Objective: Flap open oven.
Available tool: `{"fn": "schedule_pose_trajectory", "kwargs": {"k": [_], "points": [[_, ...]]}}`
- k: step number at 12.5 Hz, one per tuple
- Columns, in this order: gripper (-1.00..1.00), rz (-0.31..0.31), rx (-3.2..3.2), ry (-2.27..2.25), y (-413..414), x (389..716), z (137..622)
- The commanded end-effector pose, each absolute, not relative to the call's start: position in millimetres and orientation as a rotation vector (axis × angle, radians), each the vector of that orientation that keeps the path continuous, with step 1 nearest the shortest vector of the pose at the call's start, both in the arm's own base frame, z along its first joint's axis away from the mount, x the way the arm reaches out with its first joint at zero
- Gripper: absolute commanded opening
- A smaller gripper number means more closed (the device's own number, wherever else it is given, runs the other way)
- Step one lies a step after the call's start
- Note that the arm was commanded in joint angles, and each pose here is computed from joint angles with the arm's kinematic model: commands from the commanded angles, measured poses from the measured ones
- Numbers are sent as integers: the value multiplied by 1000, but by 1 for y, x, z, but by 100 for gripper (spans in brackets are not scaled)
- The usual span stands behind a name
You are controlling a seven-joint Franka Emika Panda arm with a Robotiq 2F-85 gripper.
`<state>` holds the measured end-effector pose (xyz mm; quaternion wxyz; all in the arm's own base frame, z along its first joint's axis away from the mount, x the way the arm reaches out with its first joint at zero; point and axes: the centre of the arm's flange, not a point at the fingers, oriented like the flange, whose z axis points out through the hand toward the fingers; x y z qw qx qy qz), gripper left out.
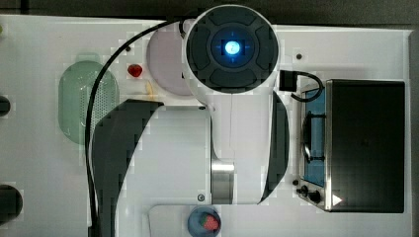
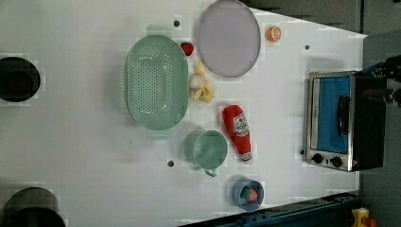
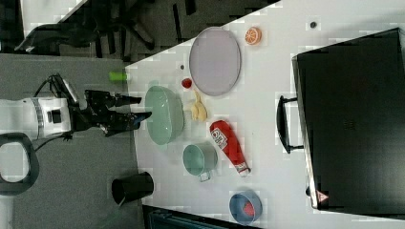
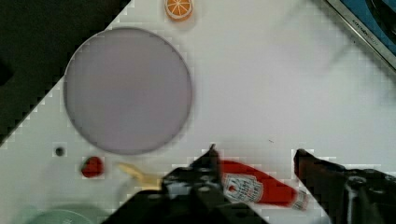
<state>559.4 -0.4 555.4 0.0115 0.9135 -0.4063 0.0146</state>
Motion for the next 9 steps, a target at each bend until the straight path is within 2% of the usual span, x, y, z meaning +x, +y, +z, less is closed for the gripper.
{"fn": "schedule_pose_trajectory", "kwargs": {"k": [1, 3, 5, 6, 9], "points": [[59, 2, 2769, -1428, -28, 488, 621], [99, 2, 2769, -1428, -28, 488, 621], [100, 3, 2770, -1428, -28, 488, 621], [89, 2, 2769, -1428, -28, 488, 621], [14, 2, 2769, -1428, -28, 488, 621]]}}
